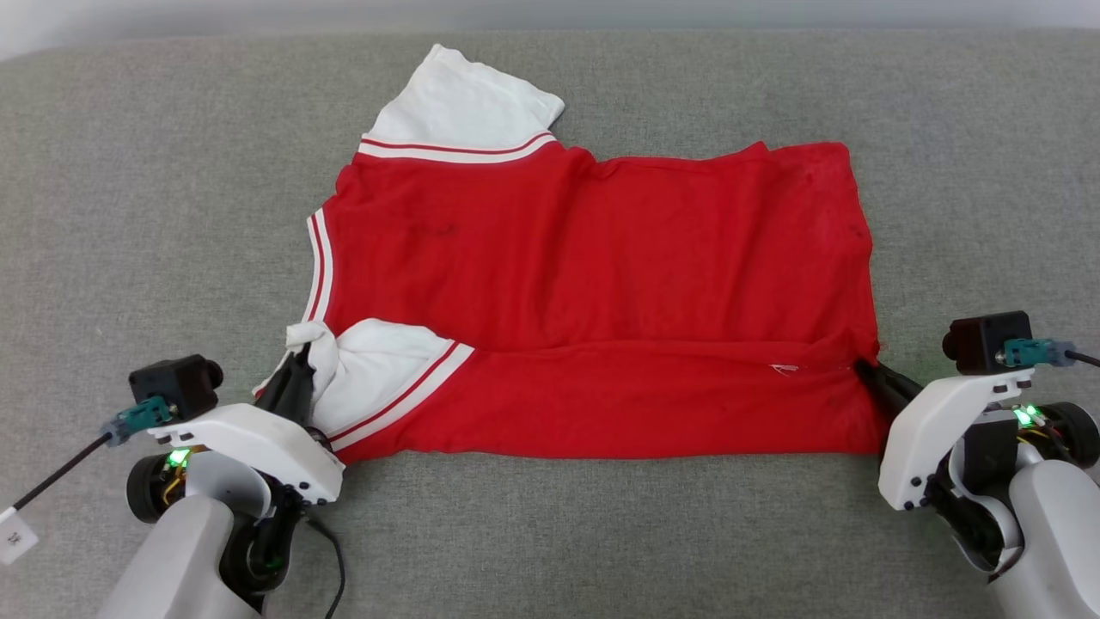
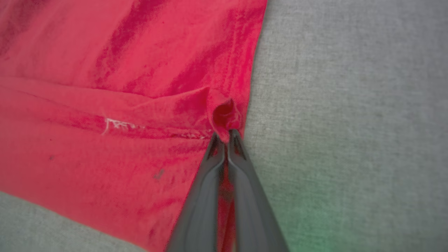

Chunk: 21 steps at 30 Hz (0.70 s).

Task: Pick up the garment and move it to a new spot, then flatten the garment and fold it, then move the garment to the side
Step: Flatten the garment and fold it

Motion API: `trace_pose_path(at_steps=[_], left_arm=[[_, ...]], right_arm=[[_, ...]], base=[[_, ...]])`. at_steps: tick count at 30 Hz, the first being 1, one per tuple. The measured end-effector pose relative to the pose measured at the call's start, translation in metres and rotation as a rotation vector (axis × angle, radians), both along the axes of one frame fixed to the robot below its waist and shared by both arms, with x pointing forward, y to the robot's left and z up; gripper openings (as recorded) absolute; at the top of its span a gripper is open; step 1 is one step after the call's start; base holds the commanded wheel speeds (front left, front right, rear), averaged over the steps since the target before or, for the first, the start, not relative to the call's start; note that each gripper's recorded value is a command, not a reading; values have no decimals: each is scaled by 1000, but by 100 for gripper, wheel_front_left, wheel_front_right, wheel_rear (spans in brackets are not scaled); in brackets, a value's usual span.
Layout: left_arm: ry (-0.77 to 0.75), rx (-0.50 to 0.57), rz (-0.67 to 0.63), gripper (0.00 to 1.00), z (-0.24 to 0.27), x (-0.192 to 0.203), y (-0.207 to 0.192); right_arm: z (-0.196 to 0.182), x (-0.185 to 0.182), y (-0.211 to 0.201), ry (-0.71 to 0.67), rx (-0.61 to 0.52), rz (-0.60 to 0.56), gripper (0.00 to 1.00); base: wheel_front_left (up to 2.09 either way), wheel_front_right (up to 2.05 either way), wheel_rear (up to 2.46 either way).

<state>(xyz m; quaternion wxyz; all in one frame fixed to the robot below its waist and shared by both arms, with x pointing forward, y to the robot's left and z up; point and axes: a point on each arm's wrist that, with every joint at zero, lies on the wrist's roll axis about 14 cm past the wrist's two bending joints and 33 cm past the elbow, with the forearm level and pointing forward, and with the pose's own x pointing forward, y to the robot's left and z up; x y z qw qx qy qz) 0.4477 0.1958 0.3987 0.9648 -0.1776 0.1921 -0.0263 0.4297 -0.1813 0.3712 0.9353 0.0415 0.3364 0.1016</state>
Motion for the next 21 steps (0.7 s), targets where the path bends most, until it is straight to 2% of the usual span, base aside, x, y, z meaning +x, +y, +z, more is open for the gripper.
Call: trace_pose_path(at_steps=[1,4,7,13,14,17,21], left_arm=[[7,-5,-2,100,-3,0,-2],[7,-13,-3,100,-4,2,-2],[-12,-13,14,100,0,3,4],[-70,5,13,100,27,8,17],[-91,15,-20,100,46,9,15],[-95,55,-59,100,65,7,18],[-5,99,-140,100,68,-3,13]], right_arm=[[-1,0,1,-5,2,1,100],[2,2,6,-39,20,5,100],[19,8,8,-139,53,-18,100],[74,14,2,-395,105,-73,100],[95,7,-5,-476,106,-101,100],[111,-4,-9,-523,109,-125,100],[122,-18,-13,-543,108,-149,100]], base=[[0,0,0],[0,0,0],[0,0,0],[0,0,0],[0,0,0],[0,0,0],[0,0,0]])
